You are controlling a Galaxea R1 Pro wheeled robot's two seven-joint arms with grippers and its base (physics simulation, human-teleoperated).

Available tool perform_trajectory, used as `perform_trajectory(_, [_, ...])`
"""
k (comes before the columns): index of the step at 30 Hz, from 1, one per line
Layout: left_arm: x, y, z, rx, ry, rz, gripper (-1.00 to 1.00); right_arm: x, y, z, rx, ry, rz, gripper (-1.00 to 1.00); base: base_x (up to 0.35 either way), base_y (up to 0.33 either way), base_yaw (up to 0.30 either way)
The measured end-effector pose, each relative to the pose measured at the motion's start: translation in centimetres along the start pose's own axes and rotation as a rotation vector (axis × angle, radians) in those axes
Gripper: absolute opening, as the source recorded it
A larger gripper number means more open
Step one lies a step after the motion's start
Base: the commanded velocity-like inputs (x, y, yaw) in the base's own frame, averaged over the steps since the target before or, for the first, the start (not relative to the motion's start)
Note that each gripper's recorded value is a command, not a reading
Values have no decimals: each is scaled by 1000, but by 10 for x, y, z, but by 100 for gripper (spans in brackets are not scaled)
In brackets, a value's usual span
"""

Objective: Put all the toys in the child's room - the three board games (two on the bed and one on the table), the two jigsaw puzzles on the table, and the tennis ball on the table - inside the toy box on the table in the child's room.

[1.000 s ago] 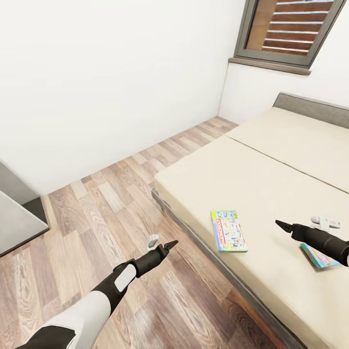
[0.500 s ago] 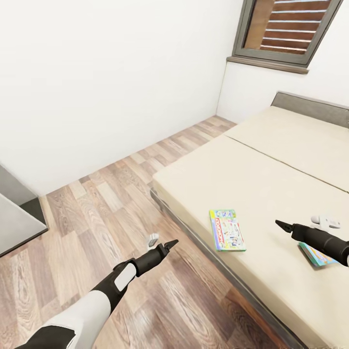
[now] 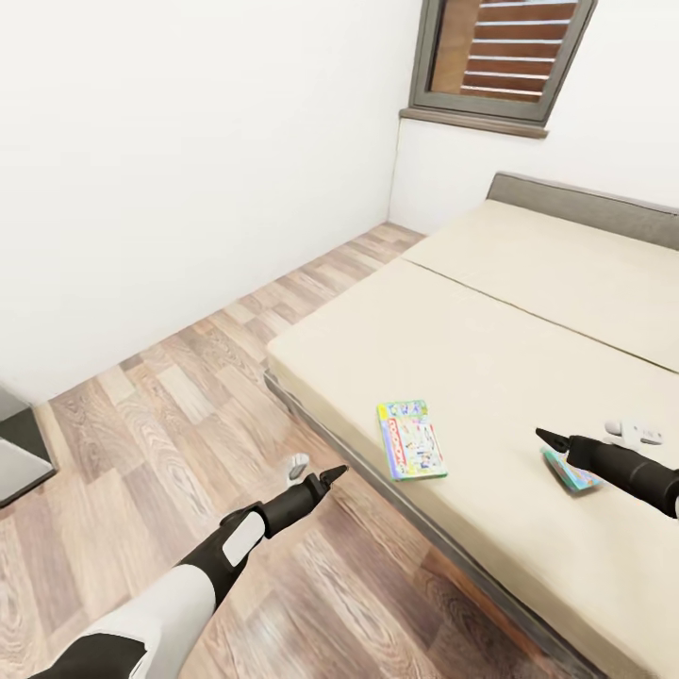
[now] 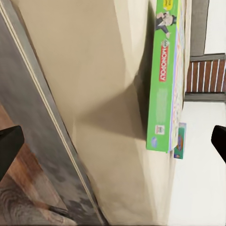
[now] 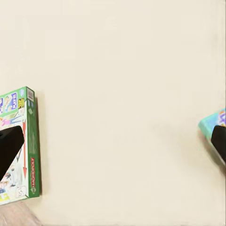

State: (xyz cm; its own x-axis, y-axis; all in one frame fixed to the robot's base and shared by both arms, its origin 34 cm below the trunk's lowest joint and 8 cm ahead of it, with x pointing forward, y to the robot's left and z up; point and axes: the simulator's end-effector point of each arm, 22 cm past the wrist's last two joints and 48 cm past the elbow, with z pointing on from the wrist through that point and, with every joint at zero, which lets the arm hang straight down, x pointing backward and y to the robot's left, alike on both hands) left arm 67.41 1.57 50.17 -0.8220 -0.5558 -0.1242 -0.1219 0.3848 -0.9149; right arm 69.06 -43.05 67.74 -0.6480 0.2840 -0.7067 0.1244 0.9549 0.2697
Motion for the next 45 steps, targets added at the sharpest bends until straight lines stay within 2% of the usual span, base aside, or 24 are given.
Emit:
perform_trajectory(10, [0, 0, 0, 2, 0, 0, 100, 0, 0, 0, 0, 1, 0, 100, 0, 0, -252])
perform_trajectory(17, [0, 0, 0, 1, 0, 0, 100, 1, 0, 0, 0, 1, 0, 100, 0, 0, -119])
perform_trajectory(45, [1, 0, 0, -1, 2, -1, 100, 1, 1, 0, -1, 1, 0, 100, 0, 0, -18])
